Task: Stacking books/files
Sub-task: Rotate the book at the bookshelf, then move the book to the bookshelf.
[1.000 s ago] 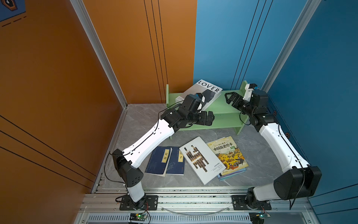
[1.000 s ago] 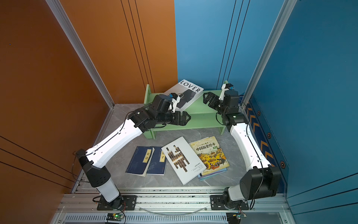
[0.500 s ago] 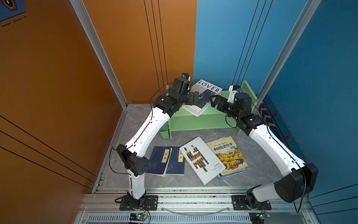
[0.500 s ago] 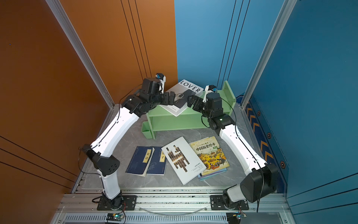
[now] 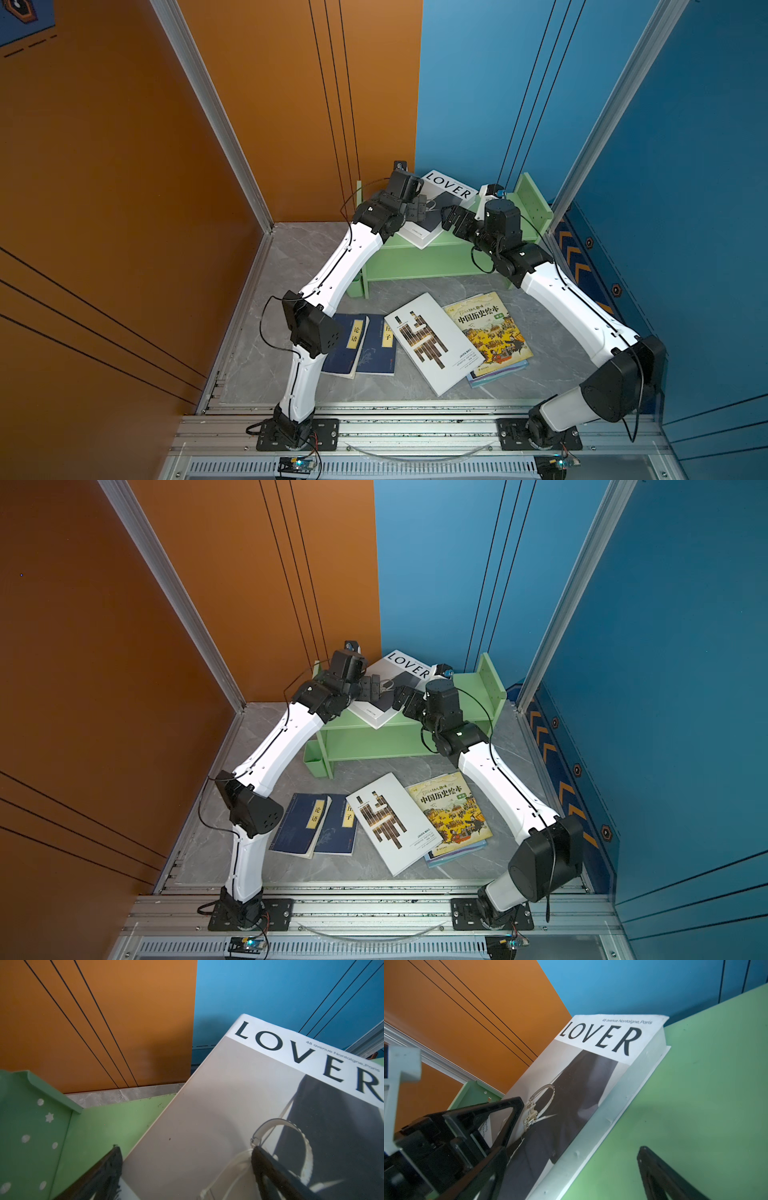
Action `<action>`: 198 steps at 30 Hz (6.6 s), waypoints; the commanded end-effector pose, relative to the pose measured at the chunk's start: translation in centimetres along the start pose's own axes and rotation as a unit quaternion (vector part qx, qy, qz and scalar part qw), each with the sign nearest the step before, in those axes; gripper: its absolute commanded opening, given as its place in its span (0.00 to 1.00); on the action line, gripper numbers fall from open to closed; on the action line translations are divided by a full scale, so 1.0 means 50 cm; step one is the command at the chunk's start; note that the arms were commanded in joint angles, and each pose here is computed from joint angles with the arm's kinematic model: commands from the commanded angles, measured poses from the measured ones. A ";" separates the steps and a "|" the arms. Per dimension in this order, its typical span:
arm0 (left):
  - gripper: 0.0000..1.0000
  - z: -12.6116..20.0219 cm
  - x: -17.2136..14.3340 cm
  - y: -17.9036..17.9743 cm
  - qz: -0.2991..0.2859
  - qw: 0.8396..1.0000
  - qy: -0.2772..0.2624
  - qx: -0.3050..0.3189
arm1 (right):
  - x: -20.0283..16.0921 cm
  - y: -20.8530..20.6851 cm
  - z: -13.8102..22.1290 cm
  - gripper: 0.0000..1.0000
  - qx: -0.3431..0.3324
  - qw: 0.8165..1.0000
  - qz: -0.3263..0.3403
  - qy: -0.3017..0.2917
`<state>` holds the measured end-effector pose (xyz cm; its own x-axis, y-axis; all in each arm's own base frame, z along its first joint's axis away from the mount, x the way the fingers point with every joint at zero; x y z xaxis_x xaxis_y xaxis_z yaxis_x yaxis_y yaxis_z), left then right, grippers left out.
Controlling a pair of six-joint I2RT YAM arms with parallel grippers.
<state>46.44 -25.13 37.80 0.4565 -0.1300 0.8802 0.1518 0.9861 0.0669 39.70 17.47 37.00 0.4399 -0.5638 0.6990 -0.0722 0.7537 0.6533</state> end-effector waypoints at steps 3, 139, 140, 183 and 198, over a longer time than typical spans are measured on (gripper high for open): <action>0.98 0.004 0.018 0.044 0.018 0.999 -0.008 0.031 | 0.012 0.008 -0.017 1.00 -0.006 1.000 0.009 -0.012; 0.98 0.215 -0.097 0.067 0.048 0.996 0.055 -0.050 | 0.056 -0.071 -0.179 1.00 0.039 0.997 -0.069 0.016; 0.98 0.218 -0.095 0.076 0.046 0.996 0.057 -0.042 | 0.055 -0.070 -0.180 1.00 0.038 0.997 -0.070 0.016; 0.98 0.219 -0.154 0.038 0.069 0.956 0.065 -0.276 | 0.012 -0.063 -0.192 1.00 -0.015 0.996 -0.078 0.027; 0.98 0.285 -0.156 0.046 0.077 0.952 0.042 -0.292 | 0.077 -0.075 -0.163 1.00 -0.035 0.998 -0.048 -0.003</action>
<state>32.33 -20.69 36.14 0.6153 -0.0370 0.7874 0.4989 0.7917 -0.3526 49.26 17.07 35.74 0.4222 -0.6606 0.6208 -0.0424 0.6697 0.7415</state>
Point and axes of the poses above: each gripper's point midway between its finger pads, its own z axis back along the fingers, its own y axis along the line the jaws close on, x = y × z, the point moved 6 cm from there along z, back along the fingers, and after that the axes turned 8 degrees about -z, right-handed, at the moved point
